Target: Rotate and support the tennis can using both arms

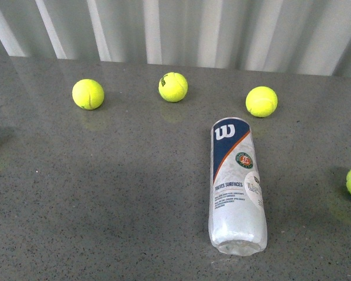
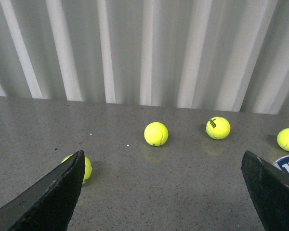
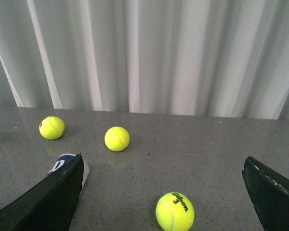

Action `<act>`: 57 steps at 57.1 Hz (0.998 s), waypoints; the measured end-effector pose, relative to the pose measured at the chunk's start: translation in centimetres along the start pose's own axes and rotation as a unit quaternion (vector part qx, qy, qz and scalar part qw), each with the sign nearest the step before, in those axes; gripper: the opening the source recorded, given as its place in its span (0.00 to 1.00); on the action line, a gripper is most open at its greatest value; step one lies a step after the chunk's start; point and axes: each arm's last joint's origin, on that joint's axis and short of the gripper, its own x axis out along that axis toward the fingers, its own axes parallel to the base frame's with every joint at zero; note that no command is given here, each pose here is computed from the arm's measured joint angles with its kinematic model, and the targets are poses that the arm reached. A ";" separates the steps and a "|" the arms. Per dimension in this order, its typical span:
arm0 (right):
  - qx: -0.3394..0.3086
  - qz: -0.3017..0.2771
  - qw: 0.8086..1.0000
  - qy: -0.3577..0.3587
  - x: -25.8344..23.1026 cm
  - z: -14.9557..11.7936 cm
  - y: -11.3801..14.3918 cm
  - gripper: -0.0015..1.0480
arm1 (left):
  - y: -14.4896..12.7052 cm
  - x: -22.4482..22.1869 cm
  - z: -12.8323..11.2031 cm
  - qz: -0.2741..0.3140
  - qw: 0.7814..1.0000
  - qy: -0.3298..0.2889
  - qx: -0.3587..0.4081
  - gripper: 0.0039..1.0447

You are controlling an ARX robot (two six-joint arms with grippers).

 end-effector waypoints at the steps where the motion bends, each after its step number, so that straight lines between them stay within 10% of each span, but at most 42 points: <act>1: 0.000 0.000 1.000 0.000 0.0 0.0 0.0 0.93 | 0.0 0.0 0.0 0.000 1.000 0.000 0.000 0.94; 57: 0.000 0.000 1.000 0.000 0.0 0.0 0.0 0.93 | 0.0 0.0 0.0 0.000 1.000 0.000 0.000 0.94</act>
